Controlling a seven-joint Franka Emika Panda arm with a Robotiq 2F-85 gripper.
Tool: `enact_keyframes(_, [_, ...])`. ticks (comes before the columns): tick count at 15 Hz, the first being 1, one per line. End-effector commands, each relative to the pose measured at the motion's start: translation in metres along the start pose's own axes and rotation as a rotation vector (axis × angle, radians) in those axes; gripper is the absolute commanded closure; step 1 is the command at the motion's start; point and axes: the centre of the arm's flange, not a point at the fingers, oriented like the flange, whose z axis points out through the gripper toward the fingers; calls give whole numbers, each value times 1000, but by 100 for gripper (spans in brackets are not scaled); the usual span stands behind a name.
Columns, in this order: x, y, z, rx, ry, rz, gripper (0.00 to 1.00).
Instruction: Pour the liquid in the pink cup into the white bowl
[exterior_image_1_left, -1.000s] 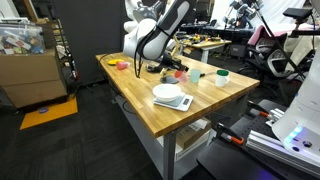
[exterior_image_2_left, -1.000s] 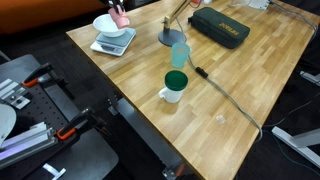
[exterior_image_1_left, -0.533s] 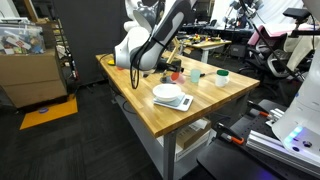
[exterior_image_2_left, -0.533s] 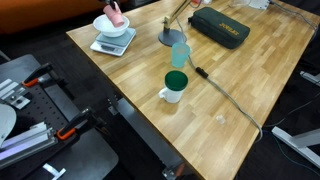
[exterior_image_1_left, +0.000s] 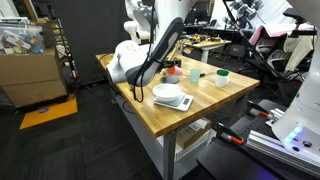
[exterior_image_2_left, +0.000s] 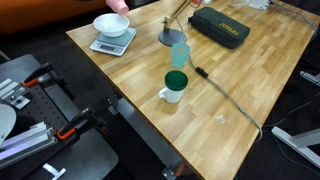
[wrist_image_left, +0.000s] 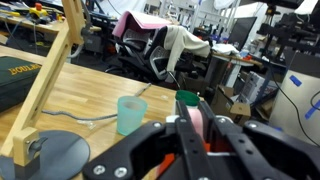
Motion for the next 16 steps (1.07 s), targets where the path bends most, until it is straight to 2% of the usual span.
enact_keyframes(1, [5, 12, -10, -13, -138, -45, 96])
enact_keyframes(8, [16, 18, -3, -29, -268, -93, 96])
enact_keyframes(16, [14, 19, -12, -43, -312, -115, 96])
